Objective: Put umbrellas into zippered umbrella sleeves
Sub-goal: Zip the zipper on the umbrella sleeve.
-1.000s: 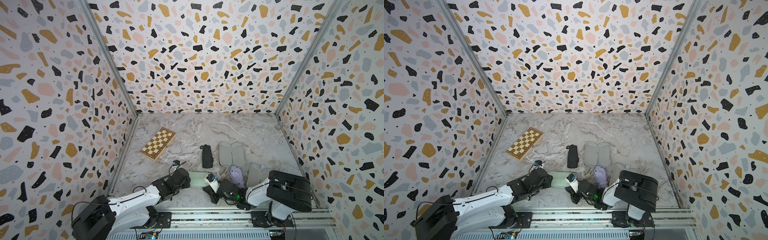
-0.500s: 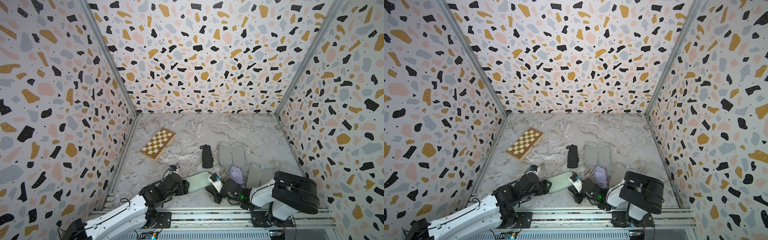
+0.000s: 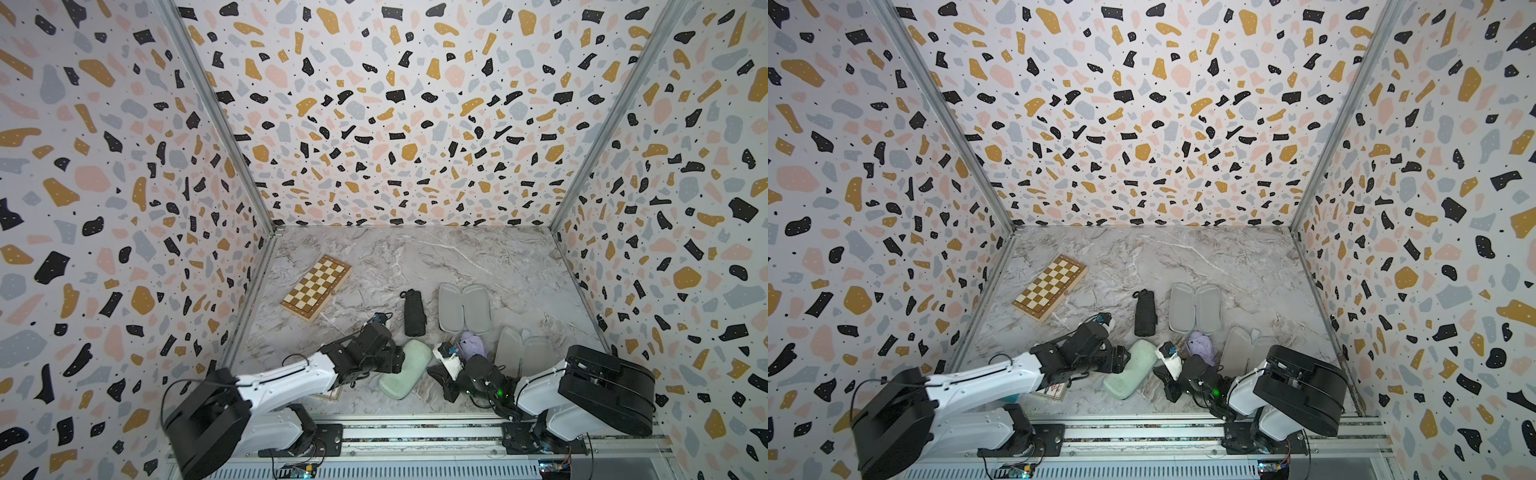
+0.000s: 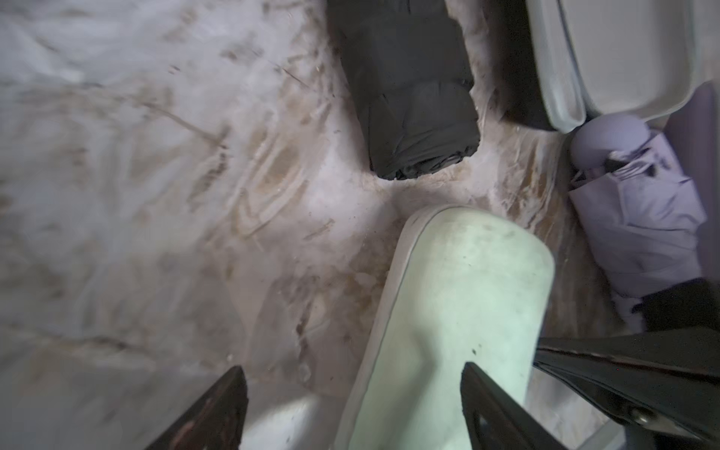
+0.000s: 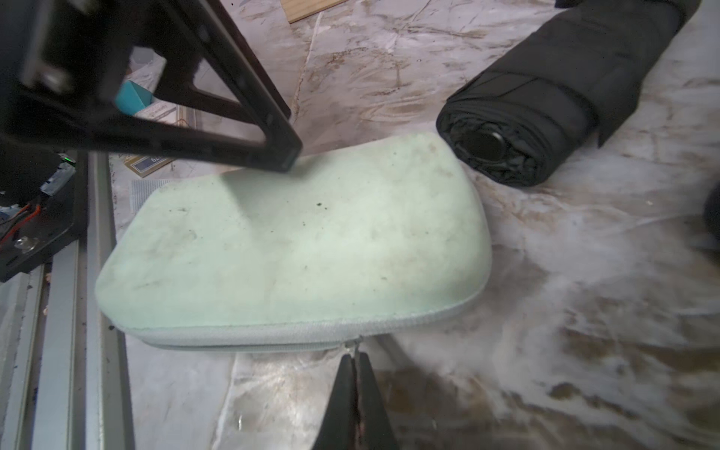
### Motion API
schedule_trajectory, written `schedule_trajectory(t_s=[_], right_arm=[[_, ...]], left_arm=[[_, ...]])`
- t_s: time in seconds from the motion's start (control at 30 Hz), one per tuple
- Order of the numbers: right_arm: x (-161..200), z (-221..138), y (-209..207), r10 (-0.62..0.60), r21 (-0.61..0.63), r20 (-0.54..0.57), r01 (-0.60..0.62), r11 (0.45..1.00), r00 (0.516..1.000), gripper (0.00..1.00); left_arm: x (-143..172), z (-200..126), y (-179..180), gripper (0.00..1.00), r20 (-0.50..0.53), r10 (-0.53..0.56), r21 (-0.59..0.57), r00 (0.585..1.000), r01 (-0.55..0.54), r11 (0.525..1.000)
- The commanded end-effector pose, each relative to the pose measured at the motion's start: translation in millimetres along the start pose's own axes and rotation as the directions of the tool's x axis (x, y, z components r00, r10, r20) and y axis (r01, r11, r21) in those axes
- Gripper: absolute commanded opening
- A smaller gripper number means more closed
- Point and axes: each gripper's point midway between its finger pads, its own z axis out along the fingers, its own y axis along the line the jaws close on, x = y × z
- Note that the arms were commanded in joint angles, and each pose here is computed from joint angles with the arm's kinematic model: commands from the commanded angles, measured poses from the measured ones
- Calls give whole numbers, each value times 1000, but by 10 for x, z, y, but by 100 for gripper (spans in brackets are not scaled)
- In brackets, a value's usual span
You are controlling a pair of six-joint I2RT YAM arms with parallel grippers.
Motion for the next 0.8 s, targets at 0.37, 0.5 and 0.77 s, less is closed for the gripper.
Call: schedule_trajectory(t_s=[0.37,0.5,0.77], right_arm=[[-125,29,-27,-27,-4,22,27,1000,999,0],[-121,56,-24,-32,-6,15,32,999,999,0],[-48,89,212,-79,-53,-3,79,995,997,0]], left_arm=[[-136,228,-605,86,87,135,277,987,-154,948],[-40,289,-452,85,69,154,196,986,-165,967],[78,355,-86,74,38,88,33,995,-89,995]])
